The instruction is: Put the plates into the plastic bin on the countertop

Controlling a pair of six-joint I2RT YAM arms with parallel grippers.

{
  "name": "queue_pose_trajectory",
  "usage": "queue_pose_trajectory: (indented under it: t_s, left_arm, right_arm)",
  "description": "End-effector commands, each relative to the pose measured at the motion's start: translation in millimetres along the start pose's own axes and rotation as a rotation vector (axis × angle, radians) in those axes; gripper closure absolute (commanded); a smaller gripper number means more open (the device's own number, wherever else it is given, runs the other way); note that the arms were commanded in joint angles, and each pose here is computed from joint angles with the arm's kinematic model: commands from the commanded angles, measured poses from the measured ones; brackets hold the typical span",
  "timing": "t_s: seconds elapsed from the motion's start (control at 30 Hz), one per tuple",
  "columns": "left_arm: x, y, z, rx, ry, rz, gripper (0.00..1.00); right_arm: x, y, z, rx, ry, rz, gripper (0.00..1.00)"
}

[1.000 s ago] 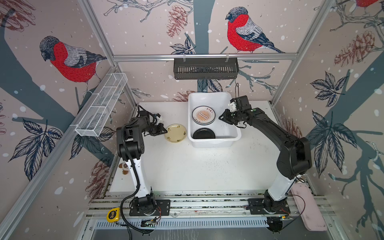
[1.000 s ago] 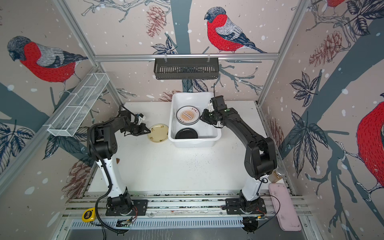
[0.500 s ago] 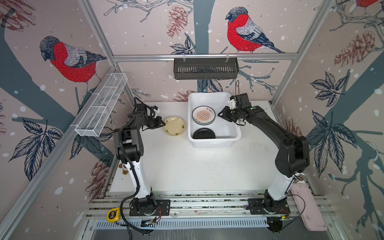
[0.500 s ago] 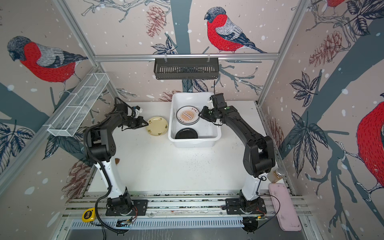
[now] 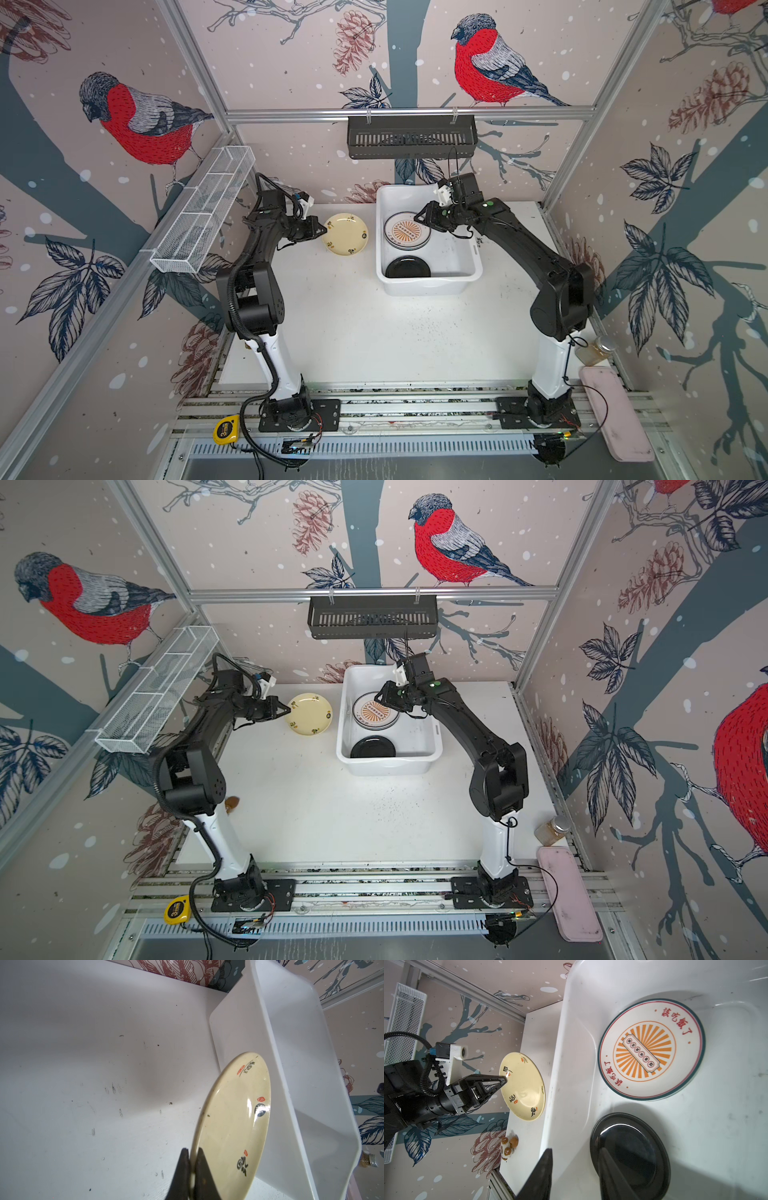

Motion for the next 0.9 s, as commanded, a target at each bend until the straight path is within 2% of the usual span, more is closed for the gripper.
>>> queue_pose_trajectory:
  t_s: [0.0,0.3,0.53,0.87]
  left_arm:
    - [12.7,6.6,-15.6,-0.027,-0.048,-0.026,1.00]
    - [43.9,15.1,-50.3,-0.108,-0.081,-0.104,1.00]
    - [45.3,11.5,-71.7,-0.147,-0.107,-0.103,1.00]
    - [35.0,5.5,-102.9,-0.185,-0.191,-0.075,1.00]
  right_arm:
    - [-5.2,0.0,12.4,0.023,0.033,0.016,0.60]
    - [-30.3,-7.2,40.2,0.061,0.114,0.055,0.58]
    - [-35.8,-6.0,61.0,0.098,0.157,0.062,0.57]
    - [-34.2,-15.3,59.5,0.116,0.133,0.086,0.57]
Point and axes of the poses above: each gripper's point midway between its finger pads, its own x axis back along the fingers, its own z axis along the line the jaws close on, y = z × x, the point moved 6 cm from there along x, back along the fingers, and after that the axes turned 5 degrees about x, right-handed, at the moved point
